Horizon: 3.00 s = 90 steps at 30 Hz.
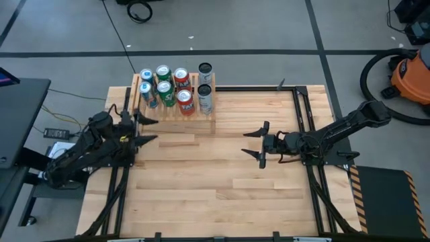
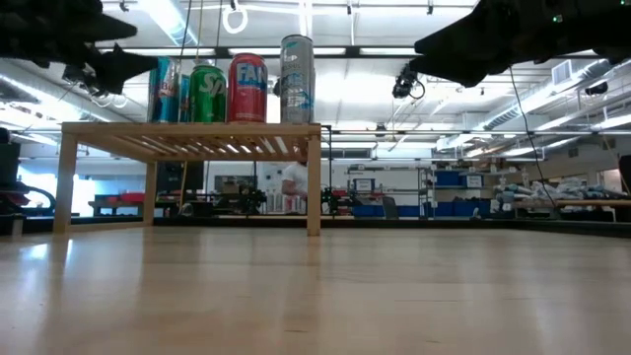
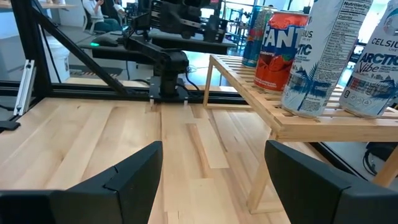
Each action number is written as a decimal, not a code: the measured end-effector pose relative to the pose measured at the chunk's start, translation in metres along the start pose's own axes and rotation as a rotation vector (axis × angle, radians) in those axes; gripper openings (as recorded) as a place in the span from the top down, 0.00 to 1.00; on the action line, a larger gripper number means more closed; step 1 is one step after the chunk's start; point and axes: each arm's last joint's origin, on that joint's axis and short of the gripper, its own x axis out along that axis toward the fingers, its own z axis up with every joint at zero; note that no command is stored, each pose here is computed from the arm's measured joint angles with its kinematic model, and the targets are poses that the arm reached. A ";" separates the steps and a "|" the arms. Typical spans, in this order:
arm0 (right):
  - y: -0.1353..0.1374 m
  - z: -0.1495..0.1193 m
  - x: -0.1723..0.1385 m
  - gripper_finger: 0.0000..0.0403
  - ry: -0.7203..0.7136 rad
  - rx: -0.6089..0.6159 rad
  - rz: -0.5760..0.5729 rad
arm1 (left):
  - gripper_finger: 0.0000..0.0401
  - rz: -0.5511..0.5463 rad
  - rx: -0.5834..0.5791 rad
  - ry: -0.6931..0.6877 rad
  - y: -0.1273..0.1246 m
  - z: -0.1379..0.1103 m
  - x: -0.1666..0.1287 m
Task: Place canned beverage on shelf
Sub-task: Return to Home Position
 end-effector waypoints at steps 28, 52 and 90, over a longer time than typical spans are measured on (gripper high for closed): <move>-0.019 -0.002 0.007 0.28 0.008 -0.022 -0.043 | 0.21 -0.135 0.133 0.106 -0.016 -0.036 0.016; -0.045 -0.004 0.014 0.28 0.028 -0.034 -0.181 | 0.21 -0.052 0.182 0.137 -0.022 -0.040 0.015; -0.059 0.041 -0.028 0.28 -0.242 0.056 -0.208 | 0.21 -0.034 -0.047 0.155 -0.022 -0.041 0.015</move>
